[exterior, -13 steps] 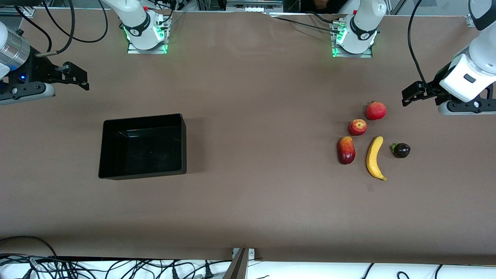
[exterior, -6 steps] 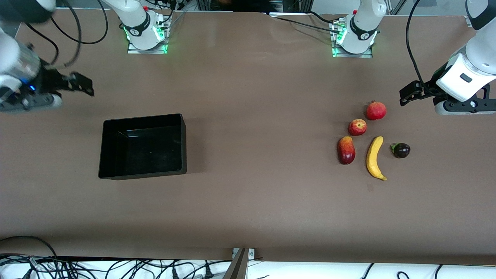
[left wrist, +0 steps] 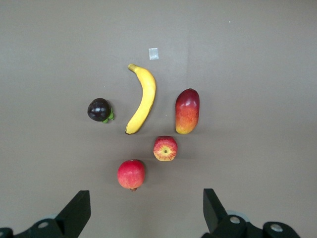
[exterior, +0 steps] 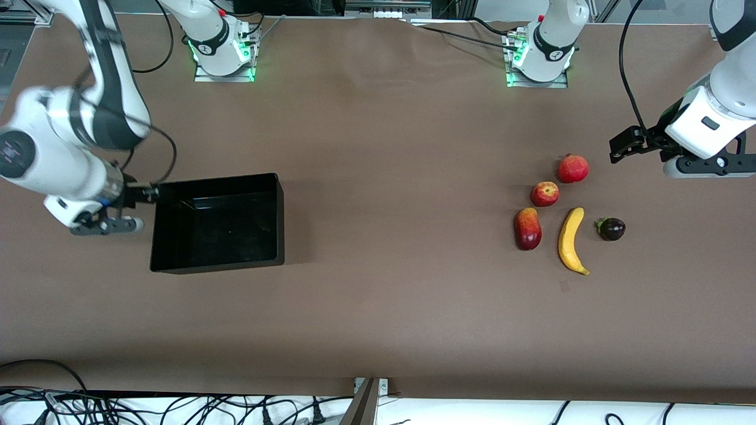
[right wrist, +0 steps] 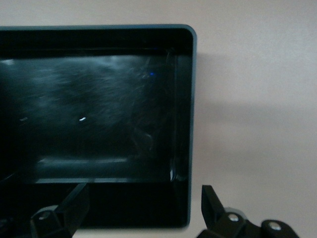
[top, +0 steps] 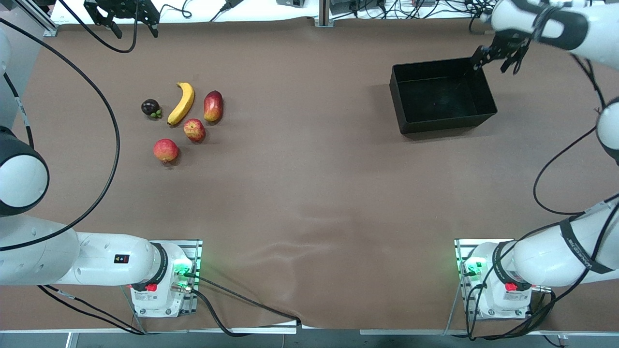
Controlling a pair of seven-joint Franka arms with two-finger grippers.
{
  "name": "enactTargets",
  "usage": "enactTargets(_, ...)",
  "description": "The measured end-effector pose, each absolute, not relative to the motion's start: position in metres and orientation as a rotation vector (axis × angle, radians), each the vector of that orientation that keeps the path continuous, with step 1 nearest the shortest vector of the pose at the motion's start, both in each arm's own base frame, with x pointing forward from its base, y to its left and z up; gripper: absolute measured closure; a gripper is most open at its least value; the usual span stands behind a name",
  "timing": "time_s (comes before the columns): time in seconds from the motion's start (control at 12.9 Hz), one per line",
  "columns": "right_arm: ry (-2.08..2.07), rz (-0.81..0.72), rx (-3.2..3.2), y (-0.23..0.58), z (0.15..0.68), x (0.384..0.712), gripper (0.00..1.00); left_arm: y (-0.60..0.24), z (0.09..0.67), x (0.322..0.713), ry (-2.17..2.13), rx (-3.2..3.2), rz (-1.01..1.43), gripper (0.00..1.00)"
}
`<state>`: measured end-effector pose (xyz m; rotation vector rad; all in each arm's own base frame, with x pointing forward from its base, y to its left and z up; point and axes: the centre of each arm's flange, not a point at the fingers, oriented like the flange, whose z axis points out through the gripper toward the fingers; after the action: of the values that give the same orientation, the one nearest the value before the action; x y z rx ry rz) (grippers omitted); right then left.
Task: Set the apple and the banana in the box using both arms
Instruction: 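Push the black box with the right gripper toward the fruit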
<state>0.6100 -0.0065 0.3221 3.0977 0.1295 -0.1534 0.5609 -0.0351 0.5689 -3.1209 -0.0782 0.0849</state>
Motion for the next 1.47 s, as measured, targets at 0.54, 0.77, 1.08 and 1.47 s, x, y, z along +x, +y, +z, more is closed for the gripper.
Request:
enactTargets(0.54,0.115,-0.130,3.104,-0.058,0.224,0.598,0.04,-0.029,0.566,0.563,-0.097,-3.121,0.087,0.00)
enactTargets(0.77,0.110,-0.143,3.148,-0.068,0.215,0.593,0.40,-0.029,0.566,0.563,-0.097,-3.121,0.087,0.00)
enactTargets(1.08,0.152,-0.162,3.157,-0.058,0.218,0.597,0.88,-0.029,0.566,0.563,-0.098,-3.121,0.087,0.00)
enactTargets(1.47,0.302,-0.155,3.198,0.018,0.283,0.638,0.97,-0.029,0.566,0.563,-0.098,-3.121,0.087,0.00)
